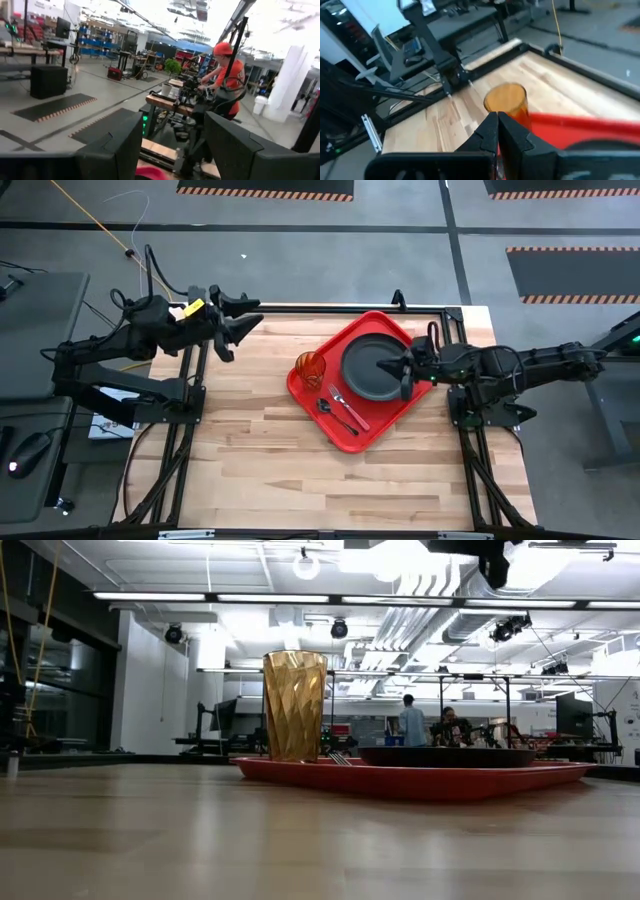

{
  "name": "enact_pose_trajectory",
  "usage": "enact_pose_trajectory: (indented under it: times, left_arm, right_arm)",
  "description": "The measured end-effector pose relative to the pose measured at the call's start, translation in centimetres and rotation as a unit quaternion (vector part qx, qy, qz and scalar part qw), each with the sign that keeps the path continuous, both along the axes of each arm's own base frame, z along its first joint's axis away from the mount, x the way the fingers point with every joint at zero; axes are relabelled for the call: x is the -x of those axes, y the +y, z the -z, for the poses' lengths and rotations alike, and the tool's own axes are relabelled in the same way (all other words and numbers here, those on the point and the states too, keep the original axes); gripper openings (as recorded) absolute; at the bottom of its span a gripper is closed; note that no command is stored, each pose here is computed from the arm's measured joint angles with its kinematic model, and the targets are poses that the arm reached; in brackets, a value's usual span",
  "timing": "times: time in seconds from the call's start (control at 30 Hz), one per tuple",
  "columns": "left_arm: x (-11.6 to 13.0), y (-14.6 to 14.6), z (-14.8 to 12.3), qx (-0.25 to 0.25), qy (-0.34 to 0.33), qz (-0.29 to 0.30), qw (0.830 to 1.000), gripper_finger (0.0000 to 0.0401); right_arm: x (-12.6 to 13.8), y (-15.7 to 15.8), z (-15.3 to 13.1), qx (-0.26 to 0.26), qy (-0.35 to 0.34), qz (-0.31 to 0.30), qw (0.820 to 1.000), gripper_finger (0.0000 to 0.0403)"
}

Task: Pick and place plate/cup/fork/spoon on tray
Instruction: Return to Home Position

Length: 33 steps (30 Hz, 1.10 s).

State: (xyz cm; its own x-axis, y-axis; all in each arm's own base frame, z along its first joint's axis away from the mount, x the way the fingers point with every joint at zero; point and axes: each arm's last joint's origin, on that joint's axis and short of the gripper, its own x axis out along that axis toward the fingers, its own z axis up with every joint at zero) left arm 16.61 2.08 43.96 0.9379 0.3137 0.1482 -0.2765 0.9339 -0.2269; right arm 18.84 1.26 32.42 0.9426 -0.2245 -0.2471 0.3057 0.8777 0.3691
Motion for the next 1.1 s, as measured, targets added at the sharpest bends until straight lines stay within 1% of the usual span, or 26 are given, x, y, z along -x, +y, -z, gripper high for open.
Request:
enact_pose_trajectory:
  times: [0.1, 0.23, 0.43, 0.53, 0.73, 0.9, 1.1]
  left_arm:
    - [0.0, 0.0, 0.2, -0.032, 0.019, -0.004, 0.999, 0.02]
    - [0.0, -0.1, 0.2, -0.05, 0.03, 0.004, 0.998, 0.02]
    - [0.0, -0.1, 0.7, -0.051, 0.056, 0.006, 0.997, 0.02]
    - [0.2, -0.2, 1.0, -0.051, 0.073, 0.029, 0.996, 0.02]
    - [0.9, -0.5, 0.9, -0.012, 0.061, 0.07, 0.996, 0.02]
    - [1.9, -0.8, 0.7, 0.004, 0.048, 0.084, 0.995, 0.02]
    - [2.0, -1.6, 0.6, 0.018, 0.042, 0.102, 0.994, 0.02]
  right_arm:
    - [-0.1, 0.0, -0.3, 0.036, -0.005, -0.01, 0.999, 0.0002]
    - [-0.1, 0.0, -0.4, 0.039, -0.013, -0.012, 0.999, 0.0002]
    - [-0.1, 0.0, -0.6, 0.004, -0.029, -0.004, 1.0, 0.0002]
    - [-0.1, 0.0, -0.6, -0.013, -0.036, -0.002, 0.999, 0.0002]
    - [-0.2, 0.1, -0.9, -0.015, -0.047, -0.004, 0.999, 0.0002]
    - [-0.2, 0.1, -1.1, -0.016, -0.058, -0.007, 0.998, 0.0002]
    - [-0.2, 0.2, -1.1, -0.017, -0.056, -0.027, 0.998, 0.0002]
